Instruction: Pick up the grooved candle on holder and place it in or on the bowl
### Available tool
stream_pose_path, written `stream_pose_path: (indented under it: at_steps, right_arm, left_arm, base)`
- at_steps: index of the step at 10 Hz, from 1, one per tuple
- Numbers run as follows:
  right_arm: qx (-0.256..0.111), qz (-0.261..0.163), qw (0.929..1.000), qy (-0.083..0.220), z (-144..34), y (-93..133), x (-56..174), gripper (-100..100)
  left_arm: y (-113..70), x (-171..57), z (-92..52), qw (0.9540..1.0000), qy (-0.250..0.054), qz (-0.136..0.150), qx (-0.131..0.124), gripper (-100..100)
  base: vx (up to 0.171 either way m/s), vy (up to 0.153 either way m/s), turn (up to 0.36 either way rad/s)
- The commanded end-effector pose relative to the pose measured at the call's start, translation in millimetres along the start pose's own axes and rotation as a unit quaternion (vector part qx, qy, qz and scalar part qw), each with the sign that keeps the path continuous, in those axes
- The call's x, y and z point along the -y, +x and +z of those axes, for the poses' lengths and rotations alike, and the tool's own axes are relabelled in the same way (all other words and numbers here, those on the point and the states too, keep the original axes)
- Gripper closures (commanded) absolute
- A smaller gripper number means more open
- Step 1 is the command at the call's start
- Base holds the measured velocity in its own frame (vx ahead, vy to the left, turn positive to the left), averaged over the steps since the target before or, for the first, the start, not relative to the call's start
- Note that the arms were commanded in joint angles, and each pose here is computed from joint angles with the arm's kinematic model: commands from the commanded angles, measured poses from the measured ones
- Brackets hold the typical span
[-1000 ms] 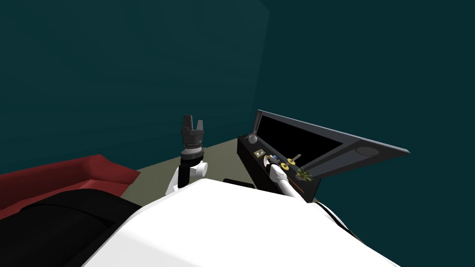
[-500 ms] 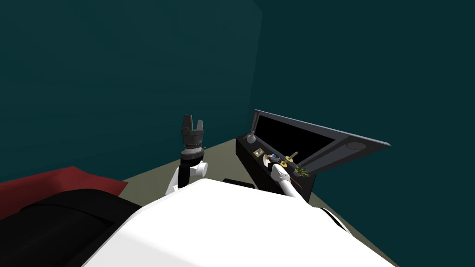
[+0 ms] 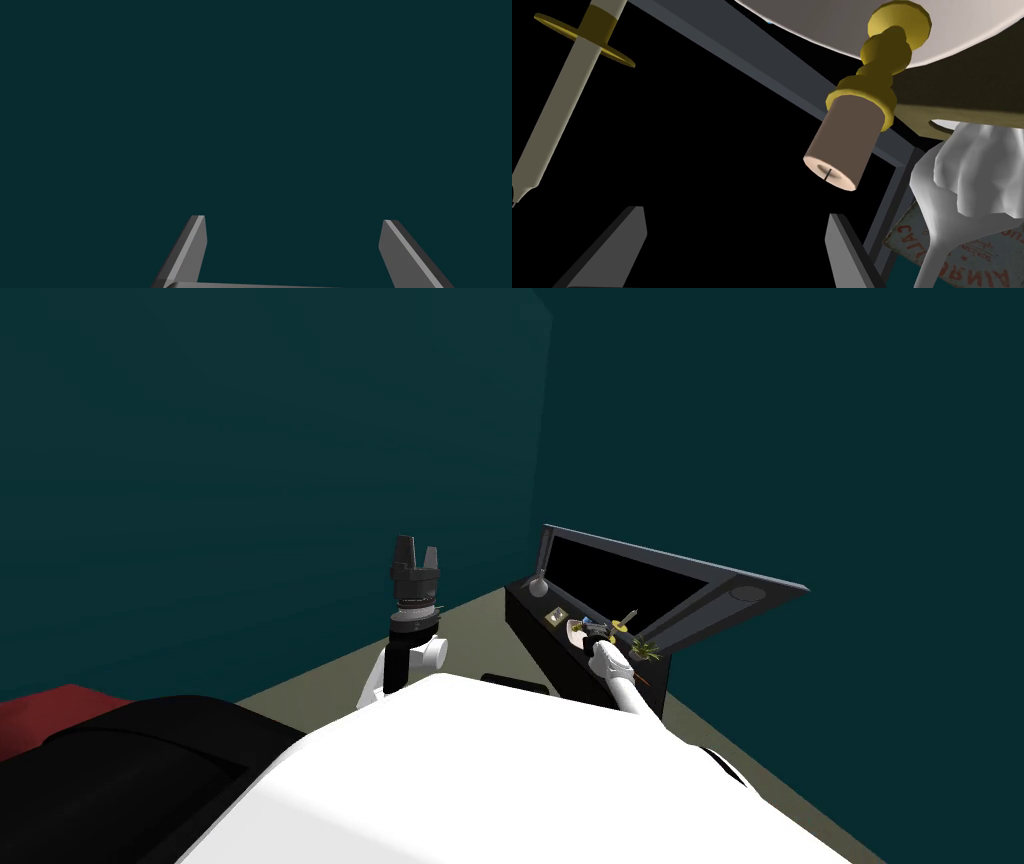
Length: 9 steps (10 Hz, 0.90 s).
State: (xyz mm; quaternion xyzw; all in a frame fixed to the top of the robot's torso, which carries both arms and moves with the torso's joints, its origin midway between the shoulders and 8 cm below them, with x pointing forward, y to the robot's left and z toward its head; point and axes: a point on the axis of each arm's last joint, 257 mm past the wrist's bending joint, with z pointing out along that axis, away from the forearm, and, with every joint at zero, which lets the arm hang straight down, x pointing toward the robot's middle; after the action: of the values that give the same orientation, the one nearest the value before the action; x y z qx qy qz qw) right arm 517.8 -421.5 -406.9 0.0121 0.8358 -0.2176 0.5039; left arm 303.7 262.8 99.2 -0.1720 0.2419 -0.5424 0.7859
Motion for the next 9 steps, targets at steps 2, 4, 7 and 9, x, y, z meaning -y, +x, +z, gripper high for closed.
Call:
stream_pose_path:
  at_steps: [2,4,7,9]
  right_arm:
    - [0.011,-0.018,0.9998,-0.004,0.3,-6.3,6.9,-100]
    - [0.010,-0.015,0.9998,-0.004,0.1,-6.5,6.3,0]
    - [0.010,-0.015,0.9998,-0.004,0.1,-6.5,6.2,0]
    - [0.010,-0.015,0.9998,-0.004,0.1,-6.5,6.2,0]
  left_arm:
    - [0.0,0.0,0.0,1.0000,0.000,0.000,0.000,0]
    - [0.0,0.0,0.0,1.0000,0.000,0.000,0.000,0]
    - [0.0,0.0,0.0,1.0000,0.000,0.000,0.000,0]
    - [0.0,0.0,0.0,1.0000,0.000,0.000,0.000,0]
  base:
    - [0.015,0.056,-0.056]
    - [0.001,0.003,0.003]
    - [0.000,0.000,0.000]
    - [0.000,0.000,0.000]
